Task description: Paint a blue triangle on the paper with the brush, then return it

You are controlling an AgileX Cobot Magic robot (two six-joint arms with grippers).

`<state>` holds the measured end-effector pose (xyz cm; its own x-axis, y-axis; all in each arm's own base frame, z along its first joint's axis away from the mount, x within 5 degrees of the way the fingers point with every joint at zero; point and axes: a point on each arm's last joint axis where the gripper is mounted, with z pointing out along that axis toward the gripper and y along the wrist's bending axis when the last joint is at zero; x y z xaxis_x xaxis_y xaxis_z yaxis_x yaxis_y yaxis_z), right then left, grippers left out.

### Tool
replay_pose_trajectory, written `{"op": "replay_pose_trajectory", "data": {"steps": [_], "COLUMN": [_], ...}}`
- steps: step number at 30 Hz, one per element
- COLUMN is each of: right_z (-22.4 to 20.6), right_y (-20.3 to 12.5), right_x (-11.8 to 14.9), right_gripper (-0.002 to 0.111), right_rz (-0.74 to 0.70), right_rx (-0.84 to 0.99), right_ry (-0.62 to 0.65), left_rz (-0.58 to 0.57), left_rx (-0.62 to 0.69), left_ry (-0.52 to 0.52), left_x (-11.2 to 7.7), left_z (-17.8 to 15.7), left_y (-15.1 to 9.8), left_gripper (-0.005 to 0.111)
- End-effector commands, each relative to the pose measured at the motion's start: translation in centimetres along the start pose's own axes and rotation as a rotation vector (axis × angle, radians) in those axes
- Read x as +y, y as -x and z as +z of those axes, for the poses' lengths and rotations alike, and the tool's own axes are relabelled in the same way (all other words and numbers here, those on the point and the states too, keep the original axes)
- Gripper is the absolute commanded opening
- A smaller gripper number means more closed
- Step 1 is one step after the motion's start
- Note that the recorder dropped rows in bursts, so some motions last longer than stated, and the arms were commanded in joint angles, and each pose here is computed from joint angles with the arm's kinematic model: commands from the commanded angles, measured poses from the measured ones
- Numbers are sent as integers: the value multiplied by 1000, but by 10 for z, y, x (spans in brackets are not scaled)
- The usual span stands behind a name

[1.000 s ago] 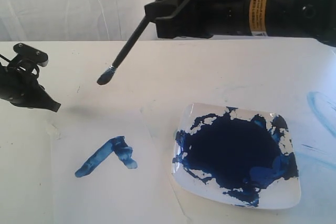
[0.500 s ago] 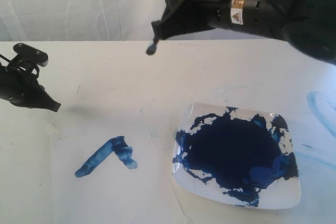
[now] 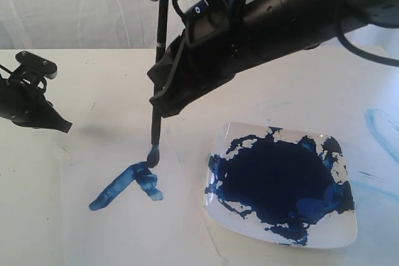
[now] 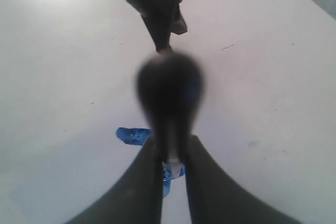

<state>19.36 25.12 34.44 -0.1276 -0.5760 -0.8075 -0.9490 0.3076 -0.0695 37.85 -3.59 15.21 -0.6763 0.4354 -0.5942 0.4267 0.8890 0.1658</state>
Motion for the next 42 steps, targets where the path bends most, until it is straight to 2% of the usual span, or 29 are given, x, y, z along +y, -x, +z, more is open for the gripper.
{"op": "replay_pose_trajectory", "data": {"steps": [1,14,42], "right_z": [-4,-5,-3], "right_y": [3,6,0], "right_x": [5,8,11], "right_gripper": [0,0,0], "right_rz": [-10,52,53], "right_rx": [-16,-52,-15], "right_ry": [35,67,97], "left_rz": [-13,-13,-39], "left_rx": [10,10,9], "left_ry": [-9,-9,-16], "left_x": [-1,-1,-2], "left_z": [0,0,0], "left_y": [-3,-3,-2], "left_gripper": [0,0,0]}}
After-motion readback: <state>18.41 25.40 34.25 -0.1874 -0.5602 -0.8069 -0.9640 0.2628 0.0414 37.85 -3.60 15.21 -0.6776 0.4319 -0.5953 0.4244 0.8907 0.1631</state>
